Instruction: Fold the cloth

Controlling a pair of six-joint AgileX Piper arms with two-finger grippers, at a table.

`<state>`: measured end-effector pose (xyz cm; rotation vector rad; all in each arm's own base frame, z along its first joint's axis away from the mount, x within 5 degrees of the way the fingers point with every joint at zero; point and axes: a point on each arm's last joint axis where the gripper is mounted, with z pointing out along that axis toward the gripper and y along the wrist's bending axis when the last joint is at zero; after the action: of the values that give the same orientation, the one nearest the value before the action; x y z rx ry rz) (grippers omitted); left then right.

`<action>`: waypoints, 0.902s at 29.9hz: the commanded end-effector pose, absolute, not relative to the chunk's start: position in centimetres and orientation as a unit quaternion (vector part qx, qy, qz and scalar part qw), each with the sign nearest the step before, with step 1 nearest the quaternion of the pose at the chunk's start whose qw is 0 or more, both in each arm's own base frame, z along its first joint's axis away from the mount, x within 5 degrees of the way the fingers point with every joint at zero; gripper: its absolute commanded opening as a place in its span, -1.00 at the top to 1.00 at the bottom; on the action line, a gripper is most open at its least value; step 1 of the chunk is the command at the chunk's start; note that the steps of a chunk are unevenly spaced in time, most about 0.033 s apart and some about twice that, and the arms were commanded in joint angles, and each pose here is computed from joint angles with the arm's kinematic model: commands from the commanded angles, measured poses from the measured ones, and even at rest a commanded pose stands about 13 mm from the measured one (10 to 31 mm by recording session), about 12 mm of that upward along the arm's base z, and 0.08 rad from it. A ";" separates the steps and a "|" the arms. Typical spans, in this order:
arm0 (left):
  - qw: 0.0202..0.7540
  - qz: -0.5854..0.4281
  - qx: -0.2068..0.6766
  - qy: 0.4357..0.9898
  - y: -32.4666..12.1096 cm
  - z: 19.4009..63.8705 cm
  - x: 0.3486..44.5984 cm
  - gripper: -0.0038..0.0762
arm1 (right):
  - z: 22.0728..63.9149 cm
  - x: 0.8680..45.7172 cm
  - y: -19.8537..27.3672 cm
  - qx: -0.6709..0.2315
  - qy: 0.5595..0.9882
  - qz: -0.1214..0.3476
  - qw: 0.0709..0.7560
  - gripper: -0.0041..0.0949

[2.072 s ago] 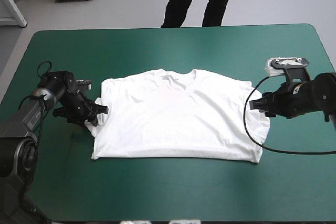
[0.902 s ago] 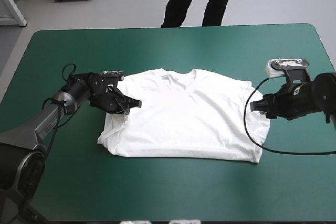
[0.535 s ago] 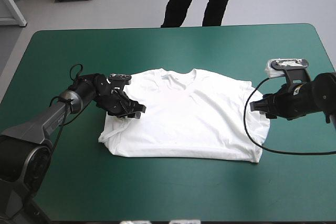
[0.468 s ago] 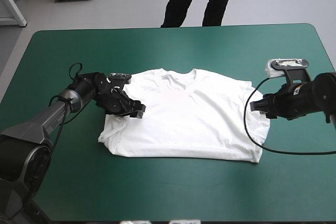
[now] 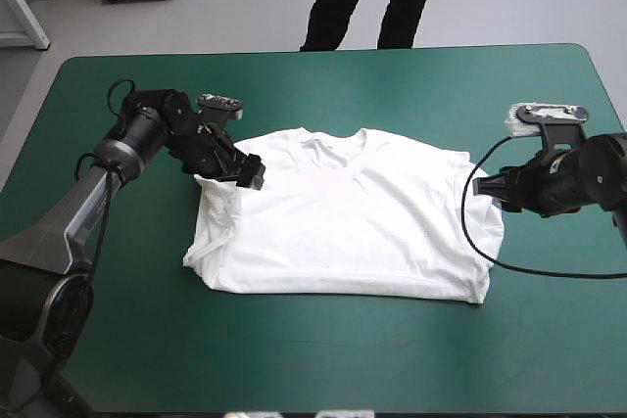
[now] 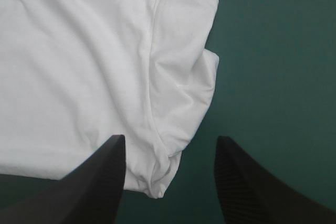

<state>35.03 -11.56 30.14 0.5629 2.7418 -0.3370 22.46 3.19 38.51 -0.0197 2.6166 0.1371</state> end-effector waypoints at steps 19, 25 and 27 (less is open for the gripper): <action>0.245 -0.085 0.192 0.947 -9.9 38.1 31.9 -0.60 | 28.7 33.0 -0.1 0.057 0.984 0.052 0.160 -0.10; 0.235 -0.085 0.191 0.949 -9.9 38.1 31.7 -0.60 | 25.8 34.6 -0.2 0.054 0.988 0.052 0.132 -0.10; 0.234 -0.085 0.191 0.950 -9.9 38.0 31.7 -0.60 | 25.1 35.0 -0.2 0.054 0.989 0.051 0.128 -0.09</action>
<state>32.60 -10.00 35.51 0.5539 2.6950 -0.2007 34.36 0.06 23.82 0.1666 2.9544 0.1479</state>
